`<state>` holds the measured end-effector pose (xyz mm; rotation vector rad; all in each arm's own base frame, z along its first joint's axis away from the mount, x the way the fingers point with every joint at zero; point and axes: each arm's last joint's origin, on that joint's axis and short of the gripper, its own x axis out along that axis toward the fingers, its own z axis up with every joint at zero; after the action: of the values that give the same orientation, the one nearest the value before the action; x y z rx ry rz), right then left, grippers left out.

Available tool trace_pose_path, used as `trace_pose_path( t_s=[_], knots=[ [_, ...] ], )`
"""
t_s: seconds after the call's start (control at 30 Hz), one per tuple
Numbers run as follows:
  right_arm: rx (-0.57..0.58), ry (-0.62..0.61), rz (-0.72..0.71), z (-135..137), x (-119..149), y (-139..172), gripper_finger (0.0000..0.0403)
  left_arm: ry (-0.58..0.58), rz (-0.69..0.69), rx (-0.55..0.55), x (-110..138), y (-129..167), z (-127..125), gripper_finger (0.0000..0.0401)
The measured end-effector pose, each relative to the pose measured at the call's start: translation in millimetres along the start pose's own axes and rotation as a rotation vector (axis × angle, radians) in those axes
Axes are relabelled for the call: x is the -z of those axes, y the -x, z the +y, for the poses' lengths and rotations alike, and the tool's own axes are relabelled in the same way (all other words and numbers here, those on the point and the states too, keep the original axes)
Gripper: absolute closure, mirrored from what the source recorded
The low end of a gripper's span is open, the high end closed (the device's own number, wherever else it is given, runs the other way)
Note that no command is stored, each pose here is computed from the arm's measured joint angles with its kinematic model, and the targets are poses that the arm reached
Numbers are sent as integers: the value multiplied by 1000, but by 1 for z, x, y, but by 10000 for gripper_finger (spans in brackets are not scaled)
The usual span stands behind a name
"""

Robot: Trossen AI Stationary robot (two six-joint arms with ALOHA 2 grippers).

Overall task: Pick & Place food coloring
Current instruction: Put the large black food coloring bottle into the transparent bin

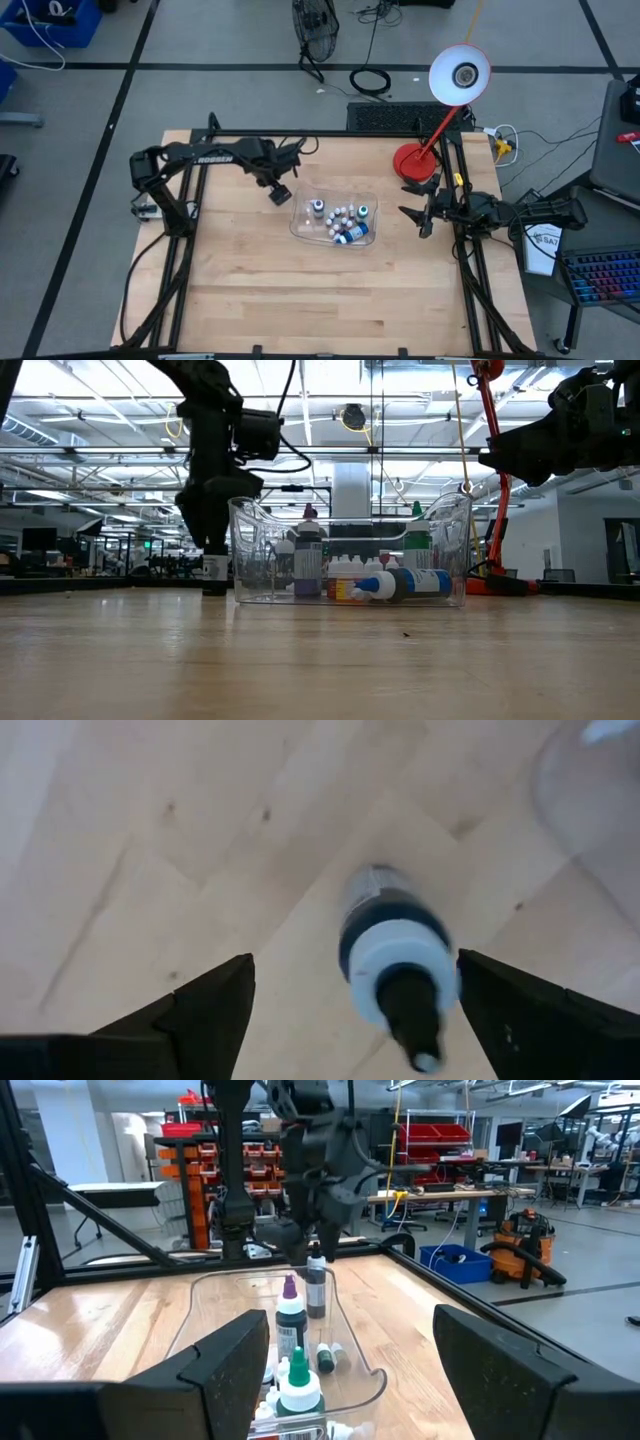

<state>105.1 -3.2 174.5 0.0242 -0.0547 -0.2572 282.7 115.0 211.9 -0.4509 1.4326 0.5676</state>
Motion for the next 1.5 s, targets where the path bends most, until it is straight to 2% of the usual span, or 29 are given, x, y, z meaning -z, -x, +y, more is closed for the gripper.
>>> trace_pose_path(
  t_s=[0.2,0.33,0.43,0.63,0.67,0.8,0.93,1.13,1.27,1.37,1.5],
  knots=[
    [0,0,0,0,0,0,135,-9,-21,7,2,-11,0,73],
    [0,0,0,0,0,0,131,-19,-44,39,-1,-11,-2,98],
    [0,0,0,0,0,0,132,-29,-28,85,0,-11,-3,136],
    [0,0,0,0,0,0,135,-12,-18,64,1,-11,-1,255],
    [0,0,0,0,0,0,134,-13,-24,54,0,-11,-1,262],
    [0,0,0,0,0,0,131,-35,-46,34,-1,-2,0,262],
    [0,0,0,0,0,0,133,-81,-101,54,-1,35,-8,262],
    [0,0,0,0,0,0,134,-257,-239,147,8,117,-40,262],
    [0,0,0,0,0,0,131,-325,-332,121,10,155,-71,262],
    [0,0,0,0,0,0,133,-387,-348,97,10,164,-98,262],
    [0,0,0,0,0,0,135,-489,-286,96,5,145,-137,262]
  ],
)
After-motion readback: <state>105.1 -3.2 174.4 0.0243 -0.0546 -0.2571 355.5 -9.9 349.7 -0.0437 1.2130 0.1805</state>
